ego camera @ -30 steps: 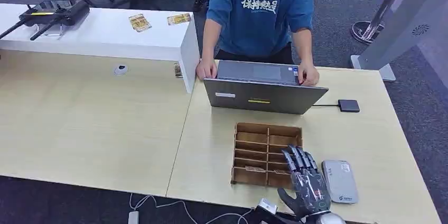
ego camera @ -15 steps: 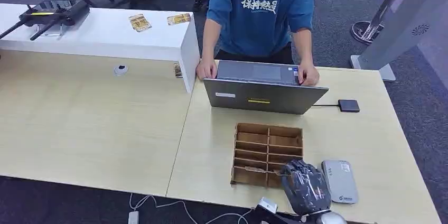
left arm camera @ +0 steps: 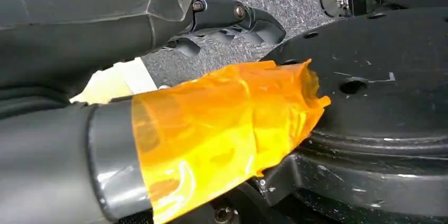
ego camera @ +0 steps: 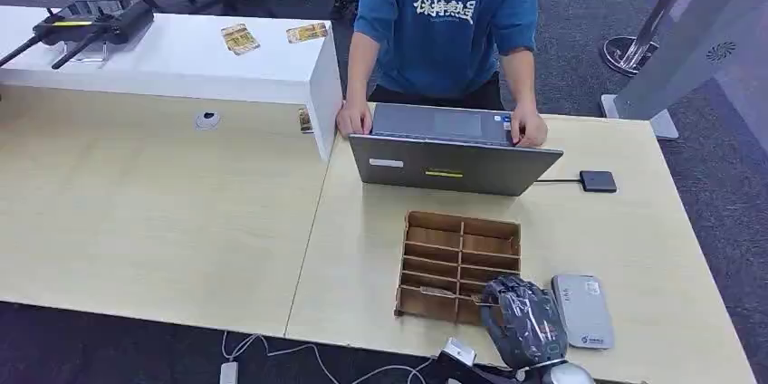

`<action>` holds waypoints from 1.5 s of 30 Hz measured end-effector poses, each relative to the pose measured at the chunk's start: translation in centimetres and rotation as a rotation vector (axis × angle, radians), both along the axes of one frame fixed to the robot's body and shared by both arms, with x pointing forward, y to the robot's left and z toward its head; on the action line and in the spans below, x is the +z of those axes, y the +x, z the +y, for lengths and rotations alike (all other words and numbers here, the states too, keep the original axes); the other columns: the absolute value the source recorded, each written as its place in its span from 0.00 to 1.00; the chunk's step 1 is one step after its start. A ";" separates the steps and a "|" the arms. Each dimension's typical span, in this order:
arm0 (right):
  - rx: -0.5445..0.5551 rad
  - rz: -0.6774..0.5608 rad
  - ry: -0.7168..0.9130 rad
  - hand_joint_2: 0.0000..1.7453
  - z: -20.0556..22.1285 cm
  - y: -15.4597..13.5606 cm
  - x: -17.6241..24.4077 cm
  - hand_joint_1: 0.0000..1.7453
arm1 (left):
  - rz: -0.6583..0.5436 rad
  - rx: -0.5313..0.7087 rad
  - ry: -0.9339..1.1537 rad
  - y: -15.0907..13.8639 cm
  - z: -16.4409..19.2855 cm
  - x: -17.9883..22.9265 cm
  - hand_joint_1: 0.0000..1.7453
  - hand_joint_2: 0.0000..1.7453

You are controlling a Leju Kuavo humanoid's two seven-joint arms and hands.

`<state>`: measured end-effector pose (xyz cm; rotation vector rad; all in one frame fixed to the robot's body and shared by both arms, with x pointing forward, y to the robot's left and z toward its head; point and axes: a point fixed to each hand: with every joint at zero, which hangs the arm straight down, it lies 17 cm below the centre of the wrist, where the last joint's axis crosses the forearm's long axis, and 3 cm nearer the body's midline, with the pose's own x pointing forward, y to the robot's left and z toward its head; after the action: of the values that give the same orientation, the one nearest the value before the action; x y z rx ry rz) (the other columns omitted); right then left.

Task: Pass the card to the sensor for recognition and then transmit it.

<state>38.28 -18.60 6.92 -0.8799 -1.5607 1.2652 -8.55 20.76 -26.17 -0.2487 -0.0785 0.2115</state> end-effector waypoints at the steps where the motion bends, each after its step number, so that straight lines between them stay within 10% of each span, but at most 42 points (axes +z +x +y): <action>1: 0.000 0.000 0.000 1.00 0.0 0.0 0.0 0.74 | 0.000 0.000 0.000 0.0 0.0 0.0 0.00 0.00; 6: 0.000 0.000 0.000 1.00 0.0 0.0 0.0 0.75 | 0.000 0.000 0.000 0.0 0.0 0.0 0.00 0.00; 12: 0.000 -0.004 0.005 1.00 0.0 0.0 0.1 1.00 | 0.000 0.003 -0.001 0.0 -0.1 0.0 0.00 0.00; 45: -0.027 -0.331 0.295 1.00 -0.6 -2.9 9.4 1.00 | -0.009 0.007 0.004 0.1 -0.6 0.0 0.00 0.00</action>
<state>35.34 -19.24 16.28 -0.9457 -1.9296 0.8680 -8.47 20.12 -26.14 -0.2450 -0.0883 0.2176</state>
